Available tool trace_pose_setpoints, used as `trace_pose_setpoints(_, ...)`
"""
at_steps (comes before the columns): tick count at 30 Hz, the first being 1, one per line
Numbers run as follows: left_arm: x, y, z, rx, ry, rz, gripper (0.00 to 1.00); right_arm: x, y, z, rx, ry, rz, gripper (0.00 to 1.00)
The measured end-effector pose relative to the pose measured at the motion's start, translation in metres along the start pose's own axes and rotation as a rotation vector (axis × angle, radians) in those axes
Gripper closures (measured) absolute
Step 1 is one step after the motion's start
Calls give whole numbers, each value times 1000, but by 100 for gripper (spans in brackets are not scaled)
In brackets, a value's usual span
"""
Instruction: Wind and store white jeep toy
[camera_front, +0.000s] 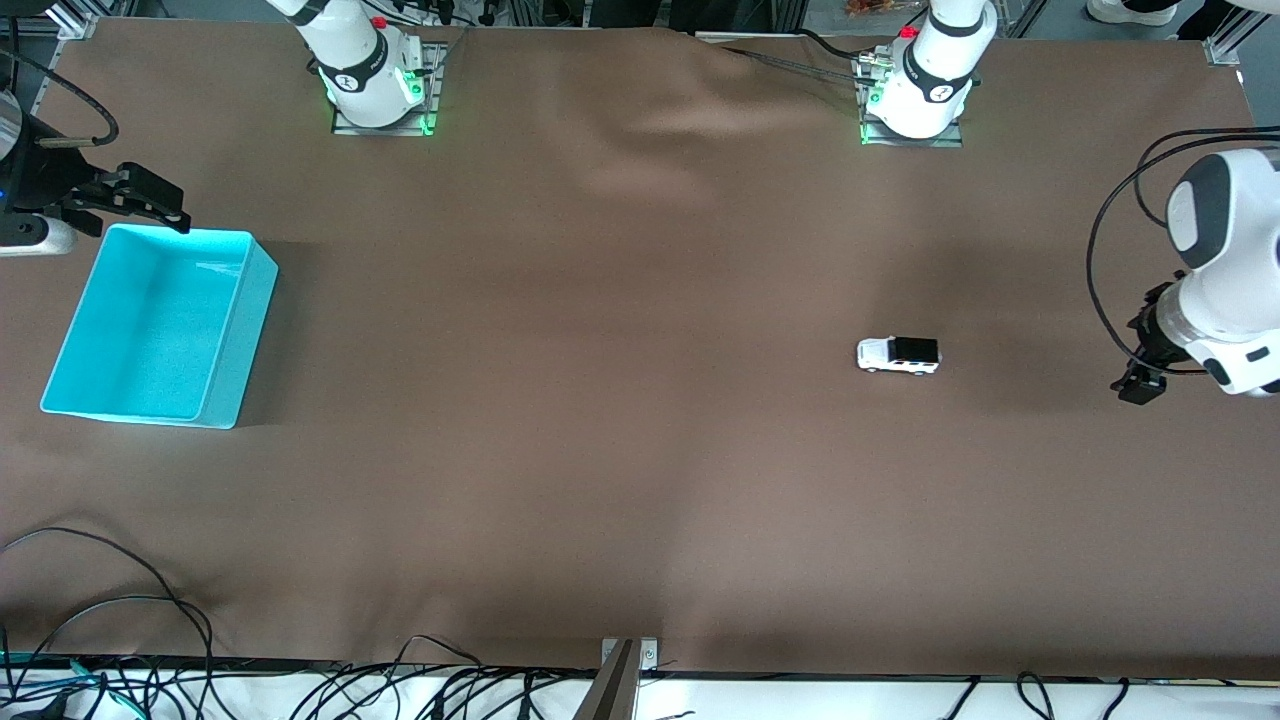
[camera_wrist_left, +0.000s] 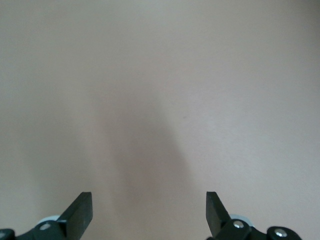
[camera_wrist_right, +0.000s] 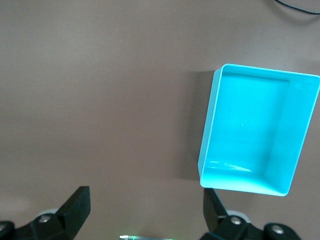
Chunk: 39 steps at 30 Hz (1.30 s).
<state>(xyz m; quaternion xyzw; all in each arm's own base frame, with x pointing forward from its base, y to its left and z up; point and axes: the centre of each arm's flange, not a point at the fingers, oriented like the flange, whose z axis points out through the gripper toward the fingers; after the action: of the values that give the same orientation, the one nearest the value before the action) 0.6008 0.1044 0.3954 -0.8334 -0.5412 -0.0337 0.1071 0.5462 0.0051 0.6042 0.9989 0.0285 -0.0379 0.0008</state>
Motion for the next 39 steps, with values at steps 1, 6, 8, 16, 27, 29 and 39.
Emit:
trace_pose_setpoints(1,2,2,-9,-2,2,27,0,0,0,0,0,0,0,0)
trace_pose_setpoints(6,10,7,-41,-12,16,157,0,0,0,0,0,0,0,0)
trace_pose_setpoints(8,12,7,-50,-10,17,221,0,0,0,0,0,0,0,0)
trace_pose_setpoints(16,20,7,-86,-11,16,488,0,0,0,0,0,0,0,0)
trace_pose_setpoints(27,30,3,-144,-113,-32,762,0,0,0,0,0,0,0,0)
trace_pose_setpoints(29,28,2,-155,-146,-55,785,0,0,0,0,0,0,0,0)
trace_pose_setpoints(39,20,5,-183,-239,-66,1015,0,0,0,0,0,0,0,0)
